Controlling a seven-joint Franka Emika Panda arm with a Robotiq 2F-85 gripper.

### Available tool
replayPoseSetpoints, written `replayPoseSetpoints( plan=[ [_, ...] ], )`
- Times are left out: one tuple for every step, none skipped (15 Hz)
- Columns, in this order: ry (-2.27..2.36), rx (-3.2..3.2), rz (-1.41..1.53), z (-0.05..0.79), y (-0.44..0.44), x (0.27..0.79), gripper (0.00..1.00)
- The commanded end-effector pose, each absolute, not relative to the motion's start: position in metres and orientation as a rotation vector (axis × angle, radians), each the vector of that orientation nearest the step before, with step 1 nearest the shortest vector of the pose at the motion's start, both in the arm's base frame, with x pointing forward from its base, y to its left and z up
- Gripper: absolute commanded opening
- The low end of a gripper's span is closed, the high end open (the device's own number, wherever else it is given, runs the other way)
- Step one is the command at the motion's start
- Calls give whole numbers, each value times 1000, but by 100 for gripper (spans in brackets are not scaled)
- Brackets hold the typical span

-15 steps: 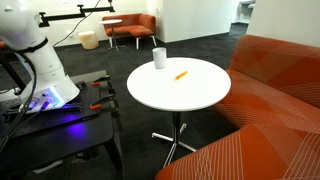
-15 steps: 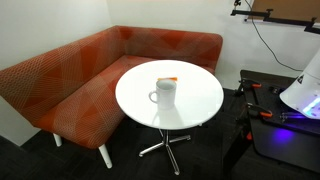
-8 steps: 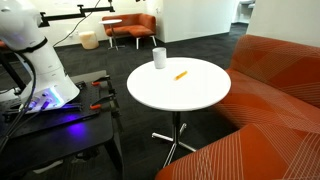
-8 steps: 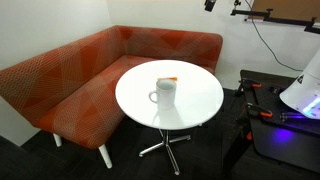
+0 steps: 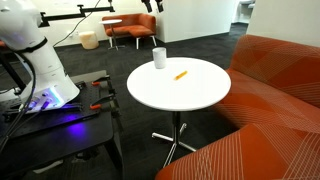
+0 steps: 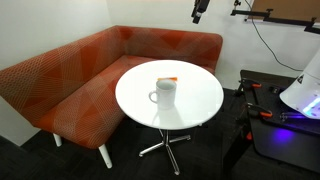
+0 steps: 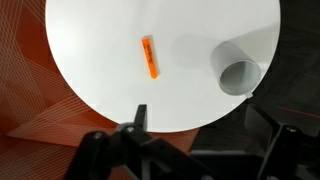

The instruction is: Put the marker into the mug cup

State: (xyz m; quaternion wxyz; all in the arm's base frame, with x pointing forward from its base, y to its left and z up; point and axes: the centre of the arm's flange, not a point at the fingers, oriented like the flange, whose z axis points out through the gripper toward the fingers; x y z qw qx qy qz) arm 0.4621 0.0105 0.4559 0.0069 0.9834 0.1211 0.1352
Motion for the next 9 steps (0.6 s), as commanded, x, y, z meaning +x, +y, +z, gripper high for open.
replayPoseSetpoints(
  plan=[
    [396,3054,417,430,-7,486,100],
    [379,3055,403,422,-9,489,100],
    [375,3059,388,413,-11,492,100],
    [373,3070,369,402,-12,495,100],
    [369,3080,353,394,-12,498,100],
    [360,3084,341,385,-12,501,100],
    [358,3090,329,378,-12,505,100],
    [350,3102,313,372,-11,508,100],
    [345,3106,287,373,-7,506,100]
  ],
)
